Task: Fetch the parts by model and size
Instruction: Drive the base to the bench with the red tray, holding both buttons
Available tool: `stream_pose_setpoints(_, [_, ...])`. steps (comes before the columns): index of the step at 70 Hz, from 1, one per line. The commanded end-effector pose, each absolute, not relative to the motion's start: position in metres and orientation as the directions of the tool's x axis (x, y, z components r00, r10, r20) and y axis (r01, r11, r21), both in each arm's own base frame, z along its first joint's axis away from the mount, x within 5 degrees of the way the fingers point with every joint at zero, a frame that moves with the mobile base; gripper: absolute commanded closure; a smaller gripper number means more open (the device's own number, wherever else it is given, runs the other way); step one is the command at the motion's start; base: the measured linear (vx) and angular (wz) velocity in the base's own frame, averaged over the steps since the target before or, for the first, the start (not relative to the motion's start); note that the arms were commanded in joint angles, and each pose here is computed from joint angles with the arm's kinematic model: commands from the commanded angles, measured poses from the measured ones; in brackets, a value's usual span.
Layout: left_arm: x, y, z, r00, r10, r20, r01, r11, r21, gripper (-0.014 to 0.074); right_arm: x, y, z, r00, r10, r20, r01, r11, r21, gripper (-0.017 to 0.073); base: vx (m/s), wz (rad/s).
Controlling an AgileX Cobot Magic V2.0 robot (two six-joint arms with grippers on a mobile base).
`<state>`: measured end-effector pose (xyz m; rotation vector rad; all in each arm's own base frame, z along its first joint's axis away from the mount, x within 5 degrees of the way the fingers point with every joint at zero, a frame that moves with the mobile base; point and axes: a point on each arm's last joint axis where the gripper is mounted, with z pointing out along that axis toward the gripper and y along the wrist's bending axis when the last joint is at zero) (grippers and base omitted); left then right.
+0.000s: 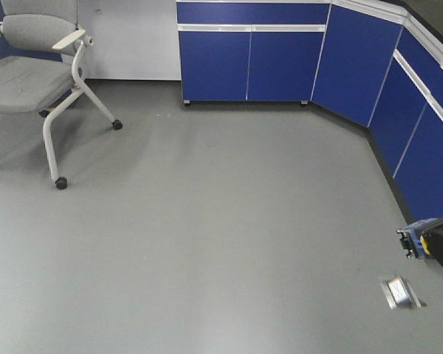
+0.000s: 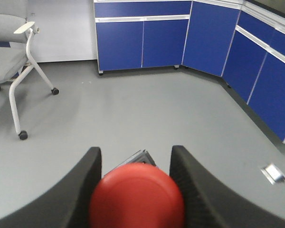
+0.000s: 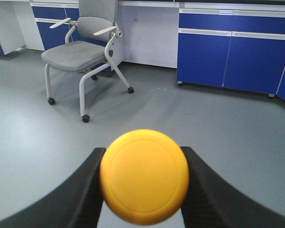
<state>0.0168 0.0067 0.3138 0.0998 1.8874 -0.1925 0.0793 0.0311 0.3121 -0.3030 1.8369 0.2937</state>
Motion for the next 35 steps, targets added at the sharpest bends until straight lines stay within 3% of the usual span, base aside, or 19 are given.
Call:
stream_pose_setpoints(1, [0.0191,0.0053,0.3277,-0.236,-0.039,-0.971,0.188,0.978,-0.085,0.06,0.0813,0.0318,0.3277,-0.183,-0.033,-0.983,-0.358,0.933,0.035,0.0569,0.67,0.02])
stream_pose_setpoints(35, [0.0191,0.0053,0.3277,-0.236,-0.039,-0.971,0.188,0.978,-0.085,0.06,0.0813,0.0318,0.3277,-0.183,-0.033,-0.983,-0.358,0.933,0.035,0.0569,0.63,-0.05])
